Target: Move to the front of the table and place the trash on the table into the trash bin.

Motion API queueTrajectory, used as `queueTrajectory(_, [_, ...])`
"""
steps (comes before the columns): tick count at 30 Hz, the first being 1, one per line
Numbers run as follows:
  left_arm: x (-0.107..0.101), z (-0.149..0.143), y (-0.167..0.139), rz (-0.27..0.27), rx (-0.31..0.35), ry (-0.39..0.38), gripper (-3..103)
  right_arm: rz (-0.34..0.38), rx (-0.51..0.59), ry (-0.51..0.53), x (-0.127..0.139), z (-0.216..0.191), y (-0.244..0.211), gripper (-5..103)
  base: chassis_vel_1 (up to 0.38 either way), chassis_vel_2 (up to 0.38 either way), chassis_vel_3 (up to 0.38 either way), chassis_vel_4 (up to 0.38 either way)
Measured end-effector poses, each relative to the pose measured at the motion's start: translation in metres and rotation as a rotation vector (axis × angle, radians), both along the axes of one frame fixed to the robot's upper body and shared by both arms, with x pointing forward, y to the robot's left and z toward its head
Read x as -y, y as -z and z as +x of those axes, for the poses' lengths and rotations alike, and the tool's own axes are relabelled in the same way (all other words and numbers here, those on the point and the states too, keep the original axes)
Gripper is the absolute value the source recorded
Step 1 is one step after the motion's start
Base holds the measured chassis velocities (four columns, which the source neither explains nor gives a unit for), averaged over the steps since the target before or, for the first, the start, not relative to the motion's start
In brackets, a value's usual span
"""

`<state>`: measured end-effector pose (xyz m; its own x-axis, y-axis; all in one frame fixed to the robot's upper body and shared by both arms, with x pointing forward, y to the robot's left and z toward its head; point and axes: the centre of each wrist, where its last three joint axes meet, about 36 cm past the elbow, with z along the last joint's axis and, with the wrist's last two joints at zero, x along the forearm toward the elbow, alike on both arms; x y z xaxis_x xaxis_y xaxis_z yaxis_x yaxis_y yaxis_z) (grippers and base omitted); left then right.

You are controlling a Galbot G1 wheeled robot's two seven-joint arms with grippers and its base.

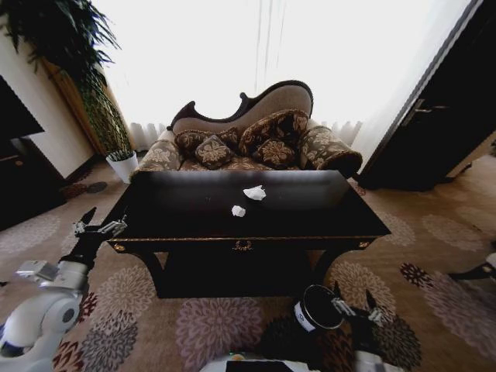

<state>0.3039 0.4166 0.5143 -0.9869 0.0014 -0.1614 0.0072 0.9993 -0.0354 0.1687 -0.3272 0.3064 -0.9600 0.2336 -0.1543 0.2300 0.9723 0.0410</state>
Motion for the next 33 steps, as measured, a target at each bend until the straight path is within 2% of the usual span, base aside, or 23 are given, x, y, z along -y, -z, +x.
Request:
queueTrajectory(4, [0.0,0.0,0.0,0.0,0.0,0.0,100,-0.059,0.025,-0.014,0.023,0.013,-0.023,100,0.0,0.0,0.0,0.0])
queueTrajectory(11, [0.0,0.0,0.0,0.0,0.0,0.0,100,-0.084,0.044,-0.046,0.043,0.034,-0.055,100,0.0,0.0,0.0,0.0])
queueTrajectory(16, [0.0,0.0,0.0,0.0,0.0,0.0,100,-0.088,0.054,-0.118,0.043,0.055,-0.087,100,0.0,0.0,0.0,0.0])
queueTrajectory(24, [0.0,0.0,0.0,0.0,0.0,0.0,100,-0.135,0.043,-0.312,0.036,0.099,-0.15,100,0.0,0.0,0.0,0.0])
queueTrajectory(33, [0.0,0.0,0.0,0.0,0.0,0.0,100,-0.158,-0.03,-0.43,0.021,0.137,-0.181,100,0.0,0.0,0.0,0.0])
